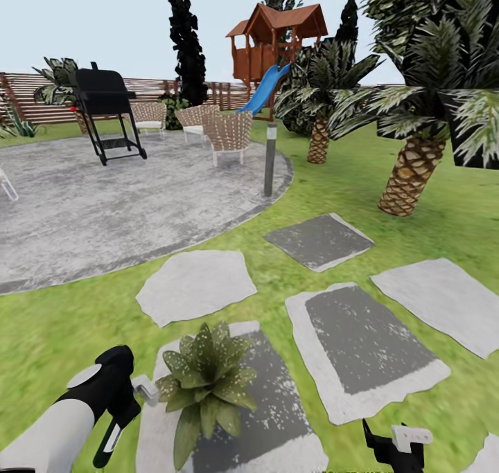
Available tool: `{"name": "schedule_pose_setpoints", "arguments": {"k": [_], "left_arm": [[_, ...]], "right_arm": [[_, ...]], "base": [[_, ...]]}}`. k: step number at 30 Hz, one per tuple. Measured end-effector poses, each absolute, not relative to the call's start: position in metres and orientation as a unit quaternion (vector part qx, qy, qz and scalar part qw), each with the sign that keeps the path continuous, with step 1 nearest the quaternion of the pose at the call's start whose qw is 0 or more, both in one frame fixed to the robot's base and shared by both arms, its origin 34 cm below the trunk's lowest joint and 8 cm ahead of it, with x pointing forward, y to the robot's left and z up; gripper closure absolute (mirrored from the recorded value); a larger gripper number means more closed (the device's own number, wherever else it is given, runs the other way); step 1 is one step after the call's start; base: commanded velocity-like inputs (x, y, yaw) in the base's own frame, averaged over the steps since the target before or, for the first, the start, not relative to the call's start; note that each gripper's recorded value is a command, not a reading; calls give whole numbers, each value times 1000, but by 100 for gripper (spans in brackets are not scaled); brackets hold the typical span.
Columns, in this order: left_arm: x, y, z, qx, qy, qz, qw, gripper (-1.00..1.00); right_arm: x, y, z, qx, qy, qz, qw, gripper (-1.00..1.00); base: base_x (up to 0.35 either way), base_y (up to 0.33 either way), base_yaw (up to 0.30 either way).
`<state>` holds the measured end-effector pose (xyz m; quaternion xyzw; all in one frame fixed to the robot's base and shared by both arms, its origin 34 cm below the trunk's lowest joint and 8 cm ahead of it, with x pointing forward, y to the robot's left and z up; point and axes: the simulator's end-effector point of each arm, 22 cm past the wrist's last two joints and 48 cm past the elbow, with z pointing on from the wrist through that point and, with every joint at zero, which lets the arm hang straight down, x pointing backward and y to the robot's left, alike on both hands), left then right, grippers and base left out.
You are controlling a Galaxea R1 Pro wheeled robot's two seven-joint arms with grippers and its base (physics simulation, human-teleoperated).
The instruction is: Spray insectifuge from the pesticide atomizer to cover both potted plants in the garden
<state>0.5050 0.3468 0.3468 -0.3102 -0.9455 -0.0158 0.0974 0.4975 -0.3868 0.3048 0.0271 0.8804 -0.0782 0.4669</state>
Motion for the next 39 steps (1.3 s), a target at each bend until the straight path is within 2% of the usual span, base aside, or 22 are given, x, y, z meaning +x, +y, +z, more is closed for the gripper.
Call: {"name": "schedule_pose_setpoints", "arguments": {"k": [6,11,18,24,31,39], "left_arm": [[506,343,347,-313,-945,-15,96,100],[507,342,347,-315,-944,-15,96,100],[519,338,354,-315,-945,-17,88,100],[538,337,366,-311,-947,-23,77,100],[527,325,368,-316,-944,9,95,100],[522,329,366,-317,-943,7,101,100]], "right_arm": [[498,-387,305,27,880,-78,467,-100],[497,-387,305,27,880,-78,467,-100],[497,-387,305,27,880,-78,467,-100],[497,-386,305,27,880,-78,467,-100],[498,-387,305,27,880,-78,467,-100],[497,-387,305,27,880,-78,467,-100]], "base": [[-181,-209,272],[124,-208,57],[20,-20,4],[0,0,230],[0,0,275],[2,-123,45]]}}
